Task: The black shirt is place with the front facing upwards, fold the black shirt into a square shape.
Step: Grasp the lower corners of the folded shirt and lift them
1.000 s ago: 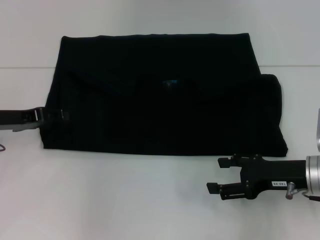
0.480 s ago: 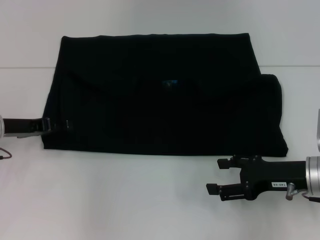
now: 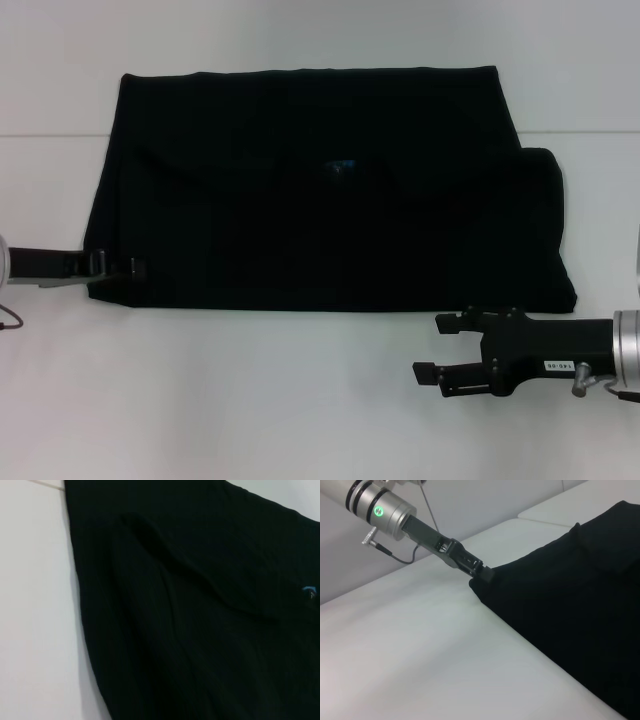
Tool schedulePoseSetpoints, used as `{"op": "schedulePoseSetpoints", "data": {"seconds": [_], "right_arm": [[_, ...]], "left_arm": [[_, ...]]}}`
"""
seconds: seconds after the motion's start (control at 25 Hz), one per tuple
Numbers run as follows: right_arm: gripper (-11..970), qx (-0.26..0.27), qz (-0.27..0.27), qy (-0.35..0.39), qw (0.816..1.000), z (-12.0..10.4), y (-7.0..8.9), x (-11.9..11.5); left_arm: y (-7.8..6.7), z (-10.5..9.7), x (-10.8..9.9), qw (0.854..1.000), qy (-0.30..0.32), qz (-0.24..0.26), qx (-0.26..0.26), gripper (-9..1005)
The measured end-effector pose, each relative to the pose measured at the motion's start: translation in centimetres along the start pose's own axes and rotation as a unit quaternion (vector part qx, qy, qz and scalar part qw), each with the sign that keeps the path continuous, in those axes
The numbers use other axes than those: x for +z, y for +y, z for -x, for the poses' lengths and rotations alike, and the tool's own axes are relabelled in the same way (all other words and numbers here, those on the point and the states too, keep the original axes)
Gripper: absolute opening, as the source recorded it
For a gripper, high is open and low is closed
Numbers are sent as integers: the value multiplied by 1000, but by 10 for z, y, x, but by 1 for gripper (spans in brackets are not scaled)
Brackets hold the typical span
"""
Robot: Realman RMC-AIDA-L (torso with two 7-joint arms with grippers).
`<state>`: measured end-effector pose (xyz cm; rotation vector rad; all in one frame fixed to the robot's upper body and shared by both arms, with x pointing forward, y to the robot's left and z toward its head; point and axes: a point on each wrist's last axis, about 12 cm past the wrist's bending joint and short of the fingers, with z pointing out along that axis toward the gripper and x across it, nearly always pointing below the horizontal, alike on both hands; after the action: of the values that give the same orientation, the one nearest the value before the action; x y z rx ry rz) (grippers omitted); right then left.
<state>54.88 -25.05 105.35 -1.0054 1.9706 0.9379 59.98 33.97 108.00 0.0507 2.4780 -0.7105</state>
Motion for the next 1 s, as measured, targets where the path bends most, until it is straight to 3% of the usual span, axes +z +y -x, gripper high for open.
{"op": "schedulePoseSetpoints", "data": {"seconds": [0.24, 0.36, 0.56, 0.76, 1.0], "right_arm": [[914, 6, -1, -1, 1000, 1, -1, -2], [914, 16, -1, -3, 1000, 2, -2, -5], [914, 37, -11, -13, 999, 8, -8, -15], [914, 86, -46, -26, 995, 17, -20, -33], [915, 235, -124, -31, 964, 39, -53, -88]], "left_arm": [[1, -1, 0, 1000, 4, 5, 3, 414], [1, -1, 0, 1000, 5, 5, 5, 209], [1, 0, 0, 1000, 7, 4, 11, 29], [0, 0, 0, 1000, 8, 2, 12, 29], [0, 1, 0, 1000, 9, 1, 13, 28]]}}
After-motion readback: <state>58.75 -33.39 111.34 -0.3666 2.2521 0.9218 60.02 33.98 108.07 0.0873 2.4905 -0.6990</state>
